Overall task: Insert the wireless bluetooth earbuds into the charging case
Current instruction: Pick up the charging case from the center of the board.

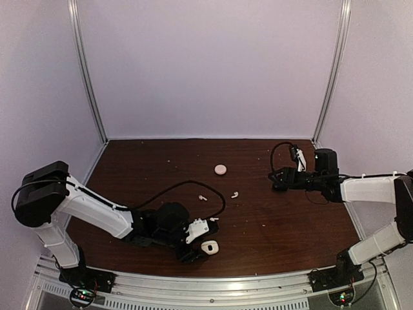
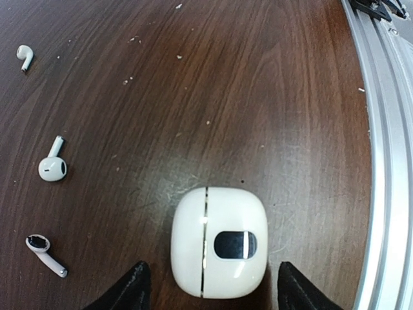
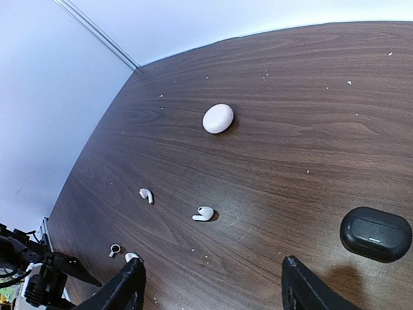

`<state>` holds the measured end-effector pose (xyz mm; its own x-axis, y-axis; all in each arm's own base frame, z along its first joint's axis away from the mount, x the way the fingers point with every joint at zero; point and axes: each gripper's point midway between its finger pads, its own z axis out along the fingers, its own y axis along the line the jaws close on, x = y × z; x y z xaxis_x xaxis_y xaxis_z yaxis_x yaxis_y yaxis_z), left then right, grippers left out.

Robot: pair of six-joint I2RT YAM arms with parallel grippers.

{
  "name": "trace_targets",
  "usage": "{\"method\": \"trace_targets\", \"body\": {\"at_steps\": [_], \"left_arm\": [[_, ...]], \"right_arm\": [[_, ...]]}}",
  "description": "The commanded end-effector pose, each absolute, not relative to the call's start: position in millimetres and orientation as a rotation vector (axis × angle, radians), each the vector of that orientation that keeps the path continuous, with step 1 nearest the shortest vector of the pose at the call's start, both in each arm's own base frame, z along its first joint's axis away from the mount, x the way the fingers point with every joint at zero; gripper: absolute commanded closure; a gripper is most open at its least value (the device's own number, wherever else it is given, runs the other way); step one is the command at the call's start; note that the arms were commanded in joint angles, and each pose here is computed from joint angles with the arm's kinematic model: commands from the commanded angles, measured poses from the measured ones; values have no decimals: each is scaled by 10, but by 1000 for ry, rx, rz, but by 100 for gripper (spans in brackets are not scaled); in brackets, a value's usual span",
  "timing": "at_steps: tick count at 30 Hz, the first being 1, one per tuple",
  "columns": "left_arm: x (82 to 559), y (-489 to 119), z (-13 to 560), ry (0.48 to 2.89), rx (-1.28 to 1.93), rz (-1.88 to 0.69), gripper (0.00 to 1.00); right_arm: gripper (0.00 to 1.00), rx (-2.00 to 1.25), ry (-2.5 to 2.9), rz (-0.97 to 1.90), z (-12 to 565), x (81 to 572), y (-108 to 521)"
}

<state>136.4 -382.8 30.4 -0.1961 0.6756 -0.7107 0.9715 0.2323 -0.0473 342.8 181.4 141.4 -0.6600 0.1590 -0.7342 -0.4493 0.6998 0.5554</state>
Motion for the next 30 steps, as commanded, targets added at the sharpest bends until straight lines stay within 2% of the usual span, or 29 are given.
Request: {"method": "trace_targets", "body": {"at_steps": [1, 12, 17, 20, 30], "left_arm": [[1426, -3912, 284, 1884, 1485, -672, 33], [1531, -3938, 265, 1843, 1446, -629, 44], [1510, -3990, 214, 1805, 1498, -628, 36], [1465, -4019, 201, 1783, 1525, -656, 35], [1555, -4031, 301, 1765, 1496, -609, 55]], "right_arm": [[29, -251, 2086, 1028, 1474, 3275, 1922], [29, -273, 2145, 1164, 1315, 2943, 2065], [29, -286, 2173, 1201, 1234, 2836, 2097], [29, -291, 2177, 1205, 1225, 2815, 2102], [29, -318, 2153, 1263, 1269, 2733, 2160]]}}
